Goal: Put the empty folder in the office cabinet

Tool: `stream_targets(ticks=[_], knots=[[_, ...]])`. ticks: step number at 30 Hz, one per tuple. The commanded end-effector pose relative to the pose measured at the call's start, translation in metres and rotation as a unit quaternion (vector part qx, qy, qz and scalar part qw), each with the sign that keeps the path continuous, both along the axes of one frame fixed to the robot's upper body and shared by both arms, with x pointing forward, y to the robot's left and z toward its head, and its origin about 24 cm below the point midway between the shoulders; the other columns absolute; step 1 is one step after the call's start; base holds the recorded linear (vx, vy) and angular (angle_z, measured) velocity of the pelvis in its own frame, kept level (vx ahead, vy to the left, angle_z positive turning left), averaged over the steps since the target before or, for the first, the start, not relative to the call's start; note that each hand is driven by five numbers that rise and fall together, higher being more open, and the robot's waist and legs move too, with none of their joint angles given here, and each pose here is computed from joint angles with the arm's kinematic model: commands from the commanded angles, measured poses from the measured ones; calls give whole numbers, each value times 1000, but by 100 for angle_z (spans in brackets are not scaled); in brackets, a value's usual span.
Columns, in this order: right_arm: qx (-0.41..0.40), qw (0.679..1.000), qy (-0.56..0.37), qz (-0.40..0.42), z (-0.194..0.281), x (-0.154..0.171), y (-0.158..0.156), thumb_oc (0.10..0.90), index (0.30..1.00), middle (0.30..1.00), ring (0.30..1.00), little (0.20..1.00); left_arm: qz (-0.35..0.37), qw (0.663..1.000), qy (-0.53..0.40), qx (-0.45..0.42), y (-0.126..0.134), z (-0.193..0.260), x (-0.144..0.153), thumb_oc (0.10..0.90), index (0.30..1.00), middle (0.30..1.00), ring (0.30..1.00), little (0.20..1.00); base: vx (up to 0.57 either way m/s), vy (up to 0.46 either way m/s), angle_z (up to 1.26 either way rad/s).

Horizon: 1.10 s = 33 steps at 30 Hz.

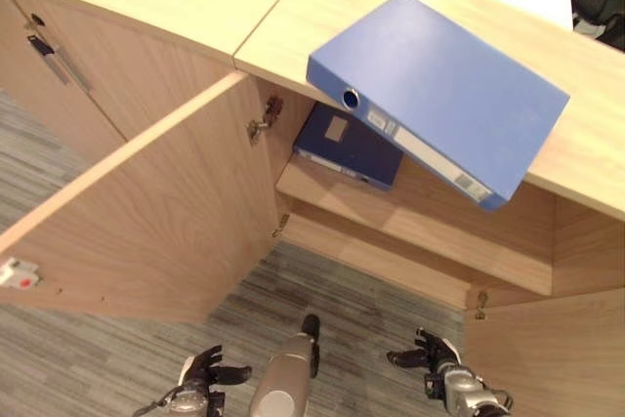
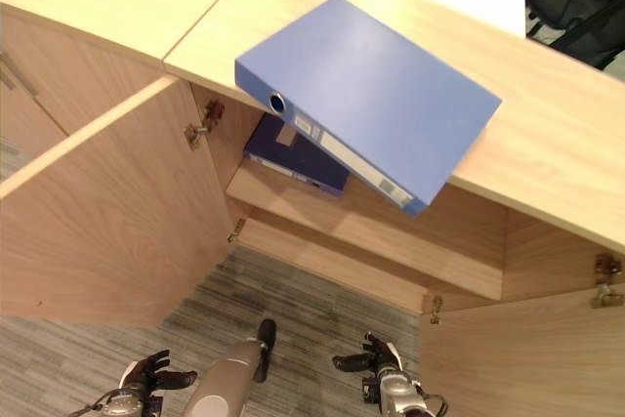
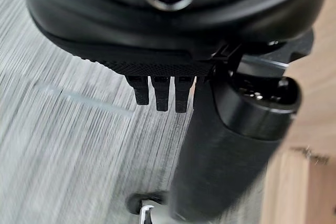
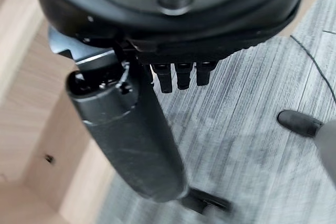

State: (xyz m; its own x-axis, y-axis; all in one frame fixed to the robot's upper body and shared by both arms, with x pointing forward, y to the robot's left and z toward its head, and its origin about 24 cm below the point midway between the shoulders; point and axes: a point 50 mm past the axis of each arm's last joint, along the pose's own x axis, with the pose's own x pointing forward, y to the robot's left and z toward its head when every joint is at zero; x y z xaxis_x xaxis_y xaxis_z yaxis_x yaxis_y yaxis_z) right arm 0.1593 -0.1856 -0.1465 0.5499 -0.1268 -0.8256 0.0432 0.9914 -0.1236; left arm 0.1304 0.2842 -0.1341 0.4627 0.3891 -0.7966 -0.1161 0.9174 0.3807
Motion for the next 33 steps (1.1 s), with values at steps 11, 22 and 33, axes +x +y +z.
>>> stream_targets(ticks=[11,22,33], knots=[[-41,999,-16,-22,8,-2,-39,800,900,900,900,900,-23,999,-22,32,16,9,-6,800,900,900,900,900,75,88,-2],[-88,996,-11,-25,14,-6,-70,800,900,900,900,900,-43,999,22,-8,-16,-12,-29,800,900,900,900,900,-30,-139,-9],[-122,993,11,2,16,-18,-89,800,900,900,900,900,-35,998,26,-42,-38,-20,-36,800,900,900,900,900,-48,-193,3]])
